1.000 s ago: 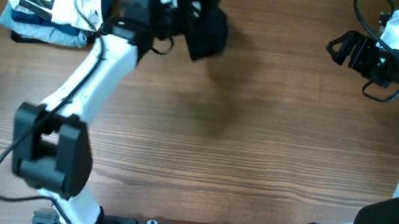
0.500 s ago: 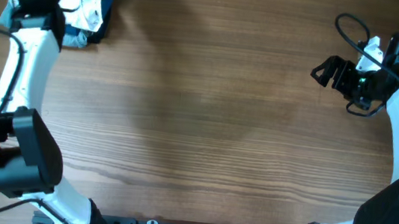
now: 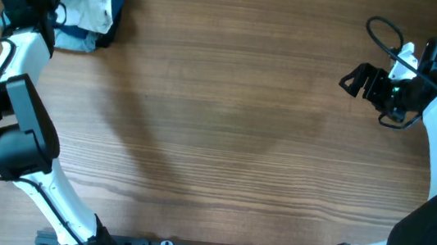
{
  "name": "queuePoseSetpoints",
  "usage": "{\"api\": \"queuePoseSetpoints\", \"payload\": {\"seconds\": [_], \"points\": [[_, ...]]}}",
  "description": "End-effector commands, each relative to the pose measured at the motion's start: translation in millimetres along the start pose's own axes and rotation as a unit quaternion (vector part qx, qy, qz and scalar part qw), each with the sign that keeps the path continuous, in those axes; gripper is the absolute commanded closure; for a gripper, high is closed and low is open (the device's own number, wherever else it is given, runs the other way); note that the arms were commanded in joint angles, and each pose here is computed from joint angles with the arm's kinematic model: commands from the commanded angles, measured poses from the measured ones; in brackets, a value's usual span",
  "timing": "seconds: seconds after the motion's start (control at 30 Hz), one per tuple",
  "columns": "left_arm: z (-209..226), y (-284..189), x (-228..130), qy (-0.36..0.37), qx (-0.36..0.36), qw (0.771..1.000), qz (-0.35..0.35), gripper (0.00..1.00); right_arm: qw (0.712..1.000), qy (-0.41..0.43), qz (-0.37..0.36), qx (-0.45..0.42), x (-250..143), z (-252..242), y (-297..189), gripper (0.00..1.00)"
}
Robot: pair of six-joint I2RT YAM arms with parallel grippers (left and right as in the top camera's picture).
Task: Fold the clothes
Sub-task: 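Carry the folded shirt left and place it on the clothes stack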
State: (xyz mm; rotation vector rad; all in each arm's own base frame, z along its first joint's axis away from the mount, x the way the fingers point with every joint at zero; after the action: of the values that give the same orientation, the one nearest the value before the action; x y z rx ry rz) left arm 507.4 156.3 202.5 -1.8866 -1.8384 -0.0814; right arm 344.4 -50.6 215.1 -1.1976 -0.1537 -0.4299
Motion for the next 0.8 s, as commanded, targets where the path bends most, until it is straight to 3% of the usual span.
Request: {"api": "queuePoseSetpoints", "payload": {"seconds": [0.0,0.03,0.1,0.13,0.17,0.2,0.4,0.53,0.63,0.77], "points": [[2.2,-7.9,-4.4,0.054,0.03,0.997,0.038,0.94,1.0,-0.002,0.002,-0.004,0.1,-1.1,3.2,0.01],[5.4,-11.2,-4.9,0.053,0.045,0.997,0.046,0.9,1.0,-0.003,0.001,-0.004,0.6,-1.0,3.2,0.0],[9.6,-16.9,-4.6,0.061,0.066,0.994,0.058,0.67,1.0,-0.003,0.001,-0.002,0.6,-0.7,3.2,0.01],[9.5,-18.7,-4.5,0.074,0.069,0.993,0.061,0.47,1.0,-0.003,0.001,-0.002,0.6,-0.7,3.2,0.01],[8.3,-21.1,-4.4,0.089,0.072,0.991,0.064,0.34,1.0,-0.003,0.001,-0.002,0.6,-0.7,3.2,0.0],[3.3,-27.0,-1.5,0.11,0.072,0.989,0.064,0.02,1.0,-0.003,0.001,-0.002,0.6,-0.7,3.2,0.0],[-66.5,-98.0,33.2,0.23,0.038,0.972,0.007,0.0,1.0,-0.005,-0.003,0.0,1.7,-0.2,3.3,0.01],[-110.7,-142.4,28.9,0.365,0.01,0.931,-0.005,0.0,1.0,-0.004,-0.011,0.004,4.6,1.4,3.6,0.01],[-120.1,-133.3,24.3,0.427,-0.014,0.904,-0.021,0.0,1.0,-0.008,-0.016,0.008,6.5,8.0,5.9,0.0],[-103.2,-74.0,31.8,0.473,-0.046,0.874,-0.099,0.0,1.0,-0.023,-0.015,0.013,6.4,17.9,9.4,0.01]]}}
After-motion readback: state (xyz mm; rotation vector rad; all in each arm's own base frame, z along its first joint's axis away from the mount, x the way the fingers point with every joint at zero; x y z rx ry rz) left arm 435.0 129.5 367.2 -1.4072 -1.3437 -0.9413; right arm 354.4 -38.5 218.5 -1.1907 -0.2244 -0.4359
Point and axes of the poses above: each gripper's point midway between its finger pads, its own y axis out along the fingers, its own z axis along the line the jaws close on, x = y × z, the point moved 9 cm from there along -y, back along the fingers, and after that the axes turned 5 degrees about -y, right-handed, at the moved point
